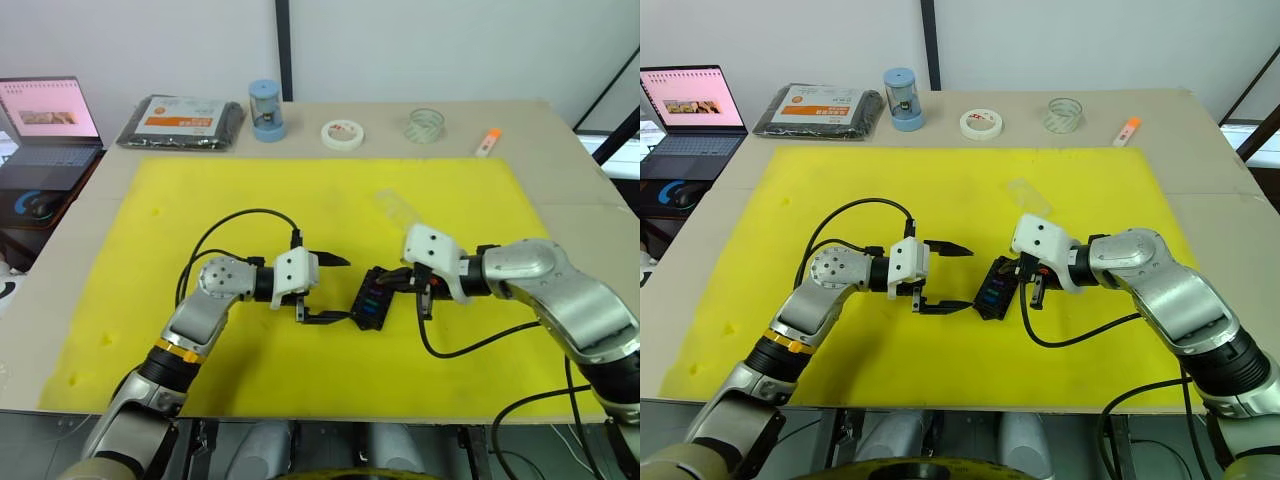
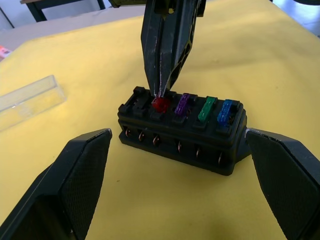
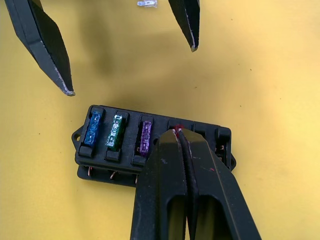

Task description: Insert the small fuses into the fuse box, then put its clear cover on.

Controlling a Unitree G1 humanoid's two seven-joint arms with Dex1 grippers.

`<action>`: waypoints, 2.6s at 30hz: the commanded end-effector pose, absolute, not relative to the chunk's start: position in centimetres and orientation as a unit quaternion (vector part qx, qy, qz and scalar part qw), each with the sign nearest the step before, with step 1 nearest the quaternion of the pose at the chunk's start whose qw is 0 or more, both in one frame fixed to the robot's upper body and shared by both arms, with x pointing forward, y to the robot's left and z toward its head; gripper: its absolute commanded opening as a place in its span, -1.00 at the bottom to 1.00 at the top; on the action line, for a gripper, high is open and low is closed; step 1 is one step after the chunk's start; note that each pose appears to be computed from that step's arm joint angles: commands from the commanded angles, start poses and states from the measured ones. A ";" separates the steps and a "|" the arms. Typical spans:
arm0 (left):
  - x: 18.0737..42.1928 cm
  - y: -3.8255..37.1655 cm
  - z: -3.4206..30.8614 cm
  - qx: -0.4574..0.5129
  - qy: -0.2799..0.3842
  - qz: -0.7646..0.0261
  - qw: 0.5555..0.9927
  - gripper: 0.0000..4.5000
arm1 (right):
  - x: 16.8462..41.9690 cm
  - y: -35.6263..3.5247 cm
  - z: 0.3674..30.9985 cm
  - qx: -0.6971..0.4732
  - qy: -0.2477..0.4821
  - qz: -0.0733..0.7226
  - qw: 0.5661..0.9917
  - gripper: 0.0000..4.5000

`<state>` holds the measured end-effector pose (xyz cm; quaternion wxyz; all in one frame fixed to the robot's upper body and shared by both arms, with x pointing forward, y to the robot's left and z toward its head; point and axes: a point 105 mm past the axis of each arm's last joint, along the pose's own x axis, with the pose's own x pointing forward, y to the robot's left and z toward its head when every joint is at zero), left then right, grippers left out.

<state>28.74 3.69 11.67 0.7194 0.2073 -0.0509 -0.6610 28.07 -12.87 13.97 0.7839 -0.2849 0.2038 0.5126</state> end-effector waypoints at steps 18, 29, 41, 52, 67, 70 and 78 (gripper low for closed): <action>28.6 3.4 12.7 0.209 -0.072 -0.661 0.717 1.00 | 28.1 -13.7 11.8 -0.265 0.256 0.494 0.788 -0.99; 28.4 3.7 13.2 0.205 -0.081 -0.662 0.716 1.00 | 27.8 -12.8 13.1 -0.254 0.222 0.516 0.787 -0.99; 29.8 11.3 16.2 0.214 -0.039 -0.598 0.771 1.00 | 28.1 -14.5 20.9 -0.261 0.036 0.478 0.838 -0.44; 31.0 19.7 16.0 0.216 0.033 -0.472 0.854 1.00 | 25.7 -18.9 19.4 -0.266 0.026 0.405 0.875 0.97; 30.5 19.8 16.7 -0.250 0.243 -0.493 0.797 1.00 | 23.8 -6.4 20.3 -0.221 -0.063 0.596 0.769 0.97; 30.7 18.2 17.0 -0.325 0.291 -0.492 0.754 1.00 | 24.3 -5.6 20.5 -0.225 -0.068 0.599 0.766 0.97; 30.5 15.3 14.6 -0.382 0.376 -0.474 0.699 1.00 | 24.8 -5.8 19.5 -0.241 -0.048 0.585 0.773 0.97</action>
